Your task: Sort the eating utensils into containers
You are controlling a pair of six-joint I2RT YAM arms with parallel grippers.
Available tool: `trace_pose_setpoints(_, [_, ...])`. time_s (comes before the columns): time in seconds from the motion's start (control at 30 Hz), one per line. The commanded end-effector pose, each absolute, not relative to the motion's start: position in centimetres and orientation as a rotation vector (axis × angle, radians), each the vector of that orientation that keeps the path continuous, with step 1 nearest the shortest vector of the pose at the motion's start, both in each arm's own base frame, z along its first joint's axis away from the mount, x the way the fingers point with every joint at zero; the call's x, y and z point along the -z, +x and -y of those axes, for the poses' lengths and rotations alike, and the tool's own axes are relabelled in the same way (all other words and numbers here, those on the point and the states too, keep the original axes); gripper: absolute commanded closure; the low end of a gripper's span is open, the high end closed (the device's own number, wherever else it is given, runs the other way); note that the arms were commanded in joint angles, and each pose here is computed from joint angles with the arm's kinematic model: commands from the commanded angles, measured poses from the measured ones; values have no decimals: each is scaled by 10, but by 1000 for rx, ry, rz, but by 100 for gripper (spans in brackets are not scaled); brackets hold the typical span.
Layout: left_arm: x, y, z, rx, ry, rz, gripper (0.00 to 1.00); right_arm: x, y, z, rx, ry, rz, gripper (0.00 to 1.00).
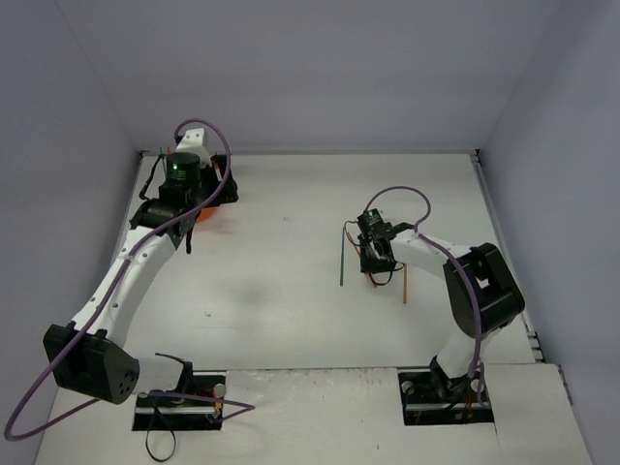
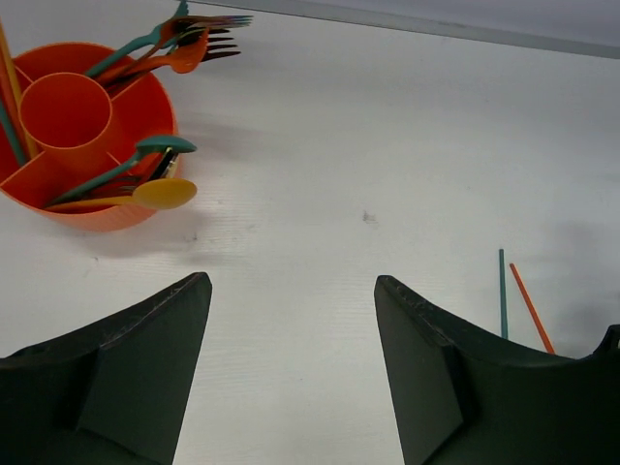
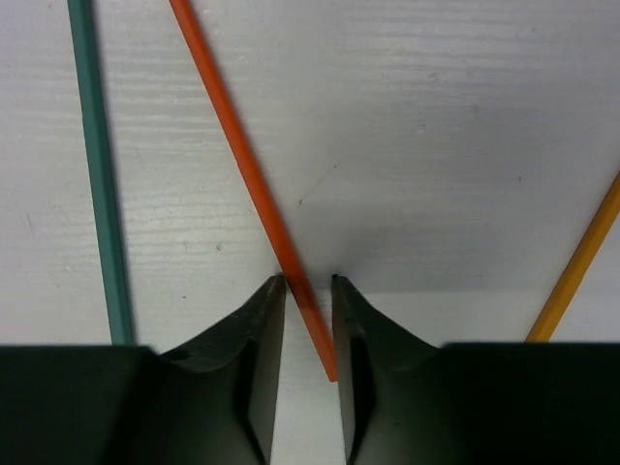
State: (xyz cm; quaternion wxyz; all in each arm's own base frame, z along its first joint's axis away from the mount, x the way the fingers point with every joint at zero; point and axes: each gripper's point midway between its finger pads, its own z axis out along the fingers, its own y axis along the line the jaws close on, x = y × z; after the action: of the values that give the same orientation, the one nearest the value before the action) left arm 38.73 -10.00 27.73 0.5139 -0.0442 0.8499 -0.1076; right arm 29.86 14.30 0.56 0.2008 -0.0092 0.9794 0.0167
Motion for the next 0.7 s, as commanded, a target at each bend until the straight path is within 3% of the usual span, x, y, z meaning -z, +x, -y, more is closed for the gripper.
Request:
trace_pose_setpoints(0.0, [-302, 386, 131, 345, -96, -1973, 35, 14, 288, -138, 0, -13, -2797, 92])
trace_pose_setpoints(0.07, [-298, 383, 150, 381, -62, -1986, 35, 10, 290, -140, -8, -21, -2785, 100])
trace_pose_setpoints(0.23, [-292, 381, 199, 546, -15, -1985, 35, -19, 303, -149, -79, -58, -2704, 100])
trace_pose_setpoints(0.67, [-310, 379, 296, 921, 104, -1846, 35, -190, 314, -219, -586, -320, -2202, 100])
